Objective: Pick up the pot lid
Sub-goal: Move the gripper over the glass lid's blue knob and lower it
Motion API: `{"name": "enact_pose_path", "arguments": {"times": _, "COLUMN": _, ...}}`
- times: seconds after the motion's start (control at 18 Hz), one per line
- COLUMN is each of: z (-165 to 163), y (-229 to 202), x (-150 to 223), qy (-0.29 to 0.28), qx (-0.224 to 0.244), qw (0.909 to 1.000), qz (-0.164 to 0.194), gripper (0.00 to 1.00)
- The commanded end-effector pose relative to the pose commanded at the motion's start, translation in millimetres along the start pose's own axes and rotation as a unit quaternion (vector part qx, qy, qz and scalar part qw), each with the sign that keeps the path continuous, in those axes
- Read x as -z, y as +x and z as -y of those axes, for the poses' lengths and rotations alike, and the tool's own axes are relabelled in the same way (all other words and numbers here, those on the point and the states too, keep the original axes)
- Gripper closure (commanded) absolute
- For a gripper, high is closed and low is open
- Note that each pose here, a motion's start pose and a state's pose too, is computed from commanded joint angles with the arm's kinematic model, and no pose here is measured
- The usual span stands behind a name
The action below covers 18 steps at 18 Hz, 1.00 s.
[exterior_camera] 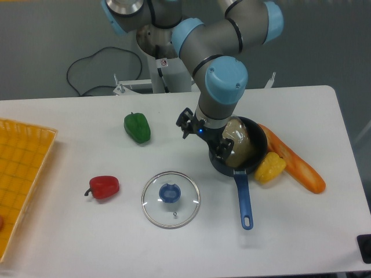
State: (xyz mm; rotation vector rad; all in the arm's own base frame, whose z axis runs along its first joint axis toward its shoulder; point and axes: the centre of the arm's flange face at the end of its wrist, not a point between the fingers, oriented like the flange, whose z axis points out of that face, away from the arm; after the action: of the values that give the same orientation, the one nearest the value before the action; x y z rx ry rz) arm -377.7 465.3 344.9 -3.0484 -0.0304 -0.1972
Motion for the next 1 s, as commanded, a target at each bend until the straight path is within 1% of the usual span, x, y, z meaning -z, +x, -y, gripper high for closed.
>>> {"name": "enact_pose_path", "arguments": {"times": 0.11, "z": 9.2, "y": 0.2, "x": -6.1, "qy": 0.009, "qx": 0.077, "qw": 0.997, "qz": -0.005, "gripper": 0.0}}
{"name": "enact_pose_path", "arguments": {"times": 0.17, "z": 13.0, "y": -1.2, "x": -11.5, "qy": 0.01, "qx": 0.101, "qw": 0.9949, "qz": -0.005, "gripper": 0.0}}
{"name": "enact_pose_path", "arguments": {"times": 0.28, "z": 26.3, "y": 3.2, "x": -21.8, "qy": 0.012, "qx": 0.122, "qw": 0.9925, "qz": -0.001, "gripper": 0.0}}
{"name": "enact_pose_path", "arguments": {"times": 0.39, "z": 35.4, "y": 6.4, "x": -23.9, "qy": 0.018, "qx": 0.147, "qw": 0.989, "qz": 0.004, "gripper": 0.0}}
{"name": "enact_pose_path", "arguments": {"times": 0.5, "z": 43.8, "y": 9.1, "x": -29.9, "qy": 0.024, "qx": 0.162, "qw": 0.9864, "qz": 0.011, "gripper": 0.0}}
{"name": "enact_pose_path", "arguments": {"times": 0.56, "z": 47.4, "y": 8.6, "x": -31.1, "qy": 0.029, "qx": 0.173, "qw": 0.9843, "qz": 0.017, "gripper": 0.0}}
{"name": "enact_pose_path", "arguments": {"times": 0.67, "z": 53.5, "y": 4.6, "x": -34.2, "qy": 0.043, "qx": 0.207, "qw": 0.977, "qz": 0.023, "gripper": 0.0}}
{"name": "enact_pose_path", "arguments": {"times": 0.83, "z": 61.7, "y": 9.7, "x": -43.0, "qy": 0.043, "qx": 0.21, "qw": 0.9765, "qz": 0.027, "gripper": 0.0}}
{"name": "enact_pose_path", "arguments": {"times": 0.94, "z": 67.5, "y": 14.1, "x": -54.5, "qy": 0.023, "qx": 0.213, "qw": 0.9757, "qz": 0.046, "gripper": 0.0}}
{"name": "enact_pose_path", "arguments": {"times": 1.0, "z": 75.4, "y": 19.0, "x": -61.9, "qy": 0.018, "qx": 0.211, "qw": 0.9756, "qz": 0.057, "gripper": 0.0}}
